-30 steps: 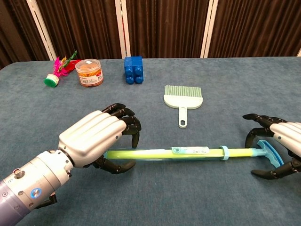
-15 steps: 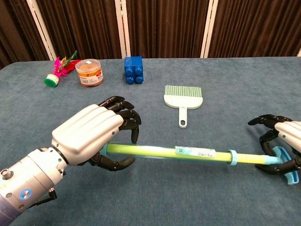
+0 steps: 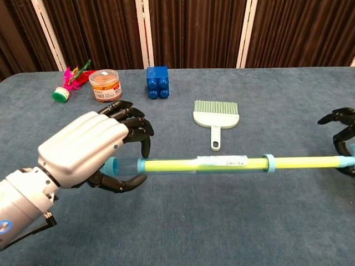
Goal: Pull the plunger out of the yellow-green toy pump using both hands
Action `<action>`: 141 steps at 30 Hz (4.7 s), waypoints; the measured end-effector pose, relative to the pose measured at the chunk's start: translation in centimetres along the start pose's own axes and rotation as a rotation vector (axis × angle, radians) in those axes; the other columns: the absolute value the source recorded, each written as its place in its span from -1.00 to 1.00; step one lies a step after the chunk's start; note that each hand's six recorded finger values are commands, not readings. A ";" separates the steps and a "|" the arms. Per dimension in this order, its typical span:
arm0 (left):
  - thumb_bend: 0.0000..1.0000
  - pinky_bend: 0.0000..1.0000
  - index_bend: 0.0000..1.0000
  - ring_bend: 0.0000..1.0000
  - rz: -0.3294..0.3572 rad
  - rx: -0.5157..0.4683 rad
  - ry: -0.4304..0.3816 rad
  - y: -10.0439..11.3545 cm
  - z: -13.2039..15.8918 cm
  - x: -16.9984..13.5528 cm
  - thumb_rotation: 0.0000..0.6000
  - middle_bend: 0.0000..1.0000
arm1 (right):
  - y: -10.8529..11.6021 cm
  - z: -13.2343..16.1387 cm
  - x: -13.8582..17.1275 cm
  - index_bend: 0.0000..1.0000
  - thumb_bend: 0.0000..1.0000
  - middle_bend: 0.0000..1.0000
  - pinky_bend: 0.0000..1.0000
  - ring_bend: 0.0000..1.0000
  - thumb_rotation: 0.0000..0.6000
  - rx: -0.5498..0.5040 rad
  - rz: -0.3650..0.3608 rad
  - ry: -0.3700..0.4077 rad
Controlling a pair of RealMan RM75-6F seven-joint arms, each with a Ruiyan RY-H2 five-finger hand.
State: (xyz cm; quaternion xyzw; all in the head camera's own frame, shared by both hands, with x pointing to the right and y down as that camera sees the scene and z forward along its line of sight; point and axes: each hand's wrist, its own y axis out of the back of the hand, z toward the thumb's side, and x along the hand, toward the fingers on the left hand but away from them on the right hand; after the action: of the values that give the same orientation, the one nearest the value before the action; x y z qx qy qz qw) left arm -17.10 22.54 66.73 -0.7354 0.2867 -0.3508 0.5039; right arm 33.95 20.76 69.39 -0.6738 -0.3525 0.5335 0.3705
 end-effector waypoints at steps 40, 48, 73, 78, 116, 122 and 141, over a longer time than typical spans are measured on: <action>-0.03 -0.88 0.36 -0.74 0.121 0.011 -0.061 6.0 -1.5 -5.0 1.00 -0.47 | 5.8 -8.8 -1.3 0.64 -0.03 -0.65 -0.82 -0.99 1.00 0.114 -0.085 -0.224; -0.03 -0.88 0.36 -0.74 0.141 0.003 -0.092 6.6 -0.8 -5.8 1.00 -0.47 | 6.6 -9.6 -1.4 0.63 -0.04 -0.65 -0.83 -0.99 1.00 0.125 -0.098 -0.240; -0.07 -0.88 0.35 -0.74 0.150 -0.035 -0.117 8.2 0.2 -9.2 1.00 -0.46 | 8.5 -10.7 -2.4 0.63 -0.05 -0.65 -0.82 -0.99 1.00 0.186 -0.108 -0.250; -0.18 -0.88 -0.05 -0.72 0.170 -0.017 -0.120 8.3 0.1 -8.9 1.00 -0.48 | 8.5 -10.4 -2.2 0.48 -0.08 -0.68 -0.83 -0.99 1.00 0.183 -0.109 -0.245; -0.94 -0.88 -0.91 -0.83 0.056 0.013 0.078 5.4 -6.8 -5.3 1.00 -0.81 | 5.8 -10.0 3.0 -1.00 -1.00 -1.00 -0.89 -1.00 1.00 0.232 0.320 -0.214; -0.95 -0.88 -0.96 -0.88 0.024 -0.013 0.119 6.4 -7.7 -7.1 1.00 -0.86 | 7.4 -7.1 5.6 -1.00 -1.00 -1.00 -0.89 -1.00 1.00 0.111 0.376 -0.165; -0.95 -0.88 -1.00 -0.88 0.095 -0.004 0.513 11.4 -14.2 -15.3 1.00 -0.90 | 13.4 -5.6 10.8 -1.00 -1.00 -1.00 -0.90 -1.00 1.00 0.089 -0.179 -0.135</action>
State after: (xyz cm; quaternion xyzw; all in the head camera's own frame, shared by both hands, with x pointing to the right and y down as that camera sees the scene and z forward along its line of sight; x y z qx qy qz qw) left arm -38.39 22.99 55.97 -0.6092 0.4401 -0.5010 0.4291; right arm 42.45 23.06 53.56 -0.5851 -0.4112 0.5576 0.4215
